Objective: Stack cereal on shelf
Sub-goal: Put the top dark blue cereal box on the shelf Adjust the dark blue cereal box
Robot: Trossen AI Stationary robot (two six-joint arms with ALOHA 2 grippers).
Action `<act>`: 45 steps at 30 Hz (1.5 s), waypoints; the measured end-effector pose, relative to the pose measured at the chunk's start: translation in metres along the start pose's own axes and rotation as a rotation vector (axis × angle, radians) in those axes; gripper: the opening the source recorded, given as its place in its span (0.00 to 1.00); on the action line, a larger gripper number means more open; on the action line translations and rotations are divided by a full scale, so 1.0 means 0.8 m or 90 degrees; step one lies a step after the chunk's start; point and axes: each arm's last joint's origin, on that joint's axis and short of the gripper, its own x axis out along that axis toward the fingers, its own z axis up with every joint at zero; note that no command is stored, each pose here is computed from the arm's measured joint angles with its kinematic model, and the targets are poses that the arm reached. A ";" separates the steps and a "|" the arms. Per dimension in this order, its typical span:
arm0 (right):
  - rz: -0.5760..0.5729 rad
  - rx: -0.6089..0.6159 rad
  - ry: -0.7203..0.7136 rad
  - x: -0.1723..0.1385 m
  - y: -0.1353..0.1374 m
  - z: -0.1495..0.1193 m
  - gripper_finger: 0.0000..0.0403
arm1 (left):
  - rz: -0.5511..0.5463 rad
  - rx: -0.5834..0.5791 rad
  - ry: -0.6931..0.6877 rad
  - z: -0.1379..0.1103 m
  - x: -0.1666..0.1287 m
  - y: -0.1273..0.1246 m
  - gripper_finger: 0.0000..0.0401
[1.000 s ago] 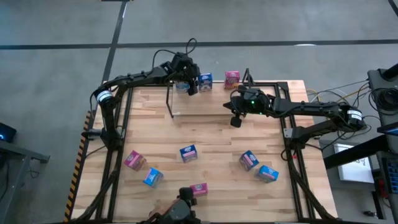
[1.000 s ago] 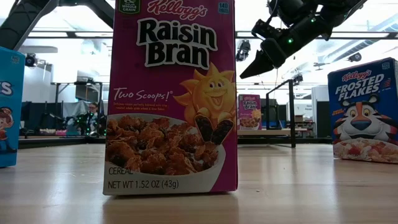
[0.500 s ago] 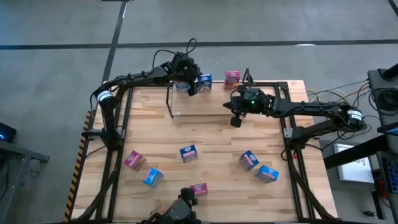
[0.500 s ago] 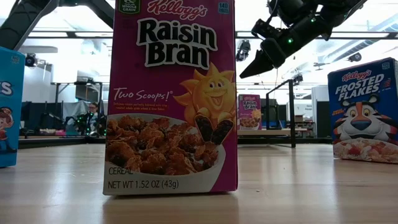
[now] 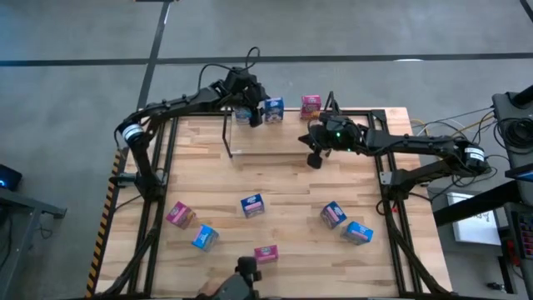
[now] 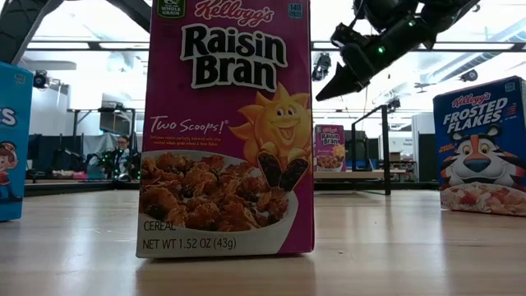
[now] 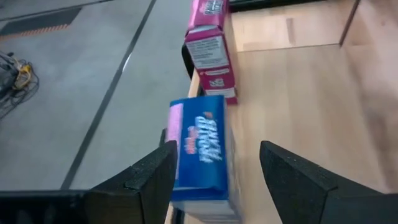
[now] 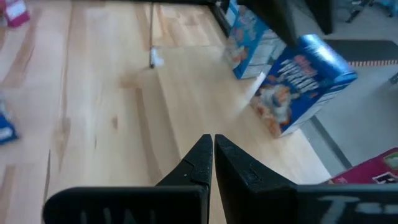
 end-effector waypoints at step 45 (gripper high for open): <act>0.018 -0.023 0.127 0.145 -0.191 0.069 0.02 | 0.001 -0.088 -0.220 0.016 -0.174 -0.103 0.47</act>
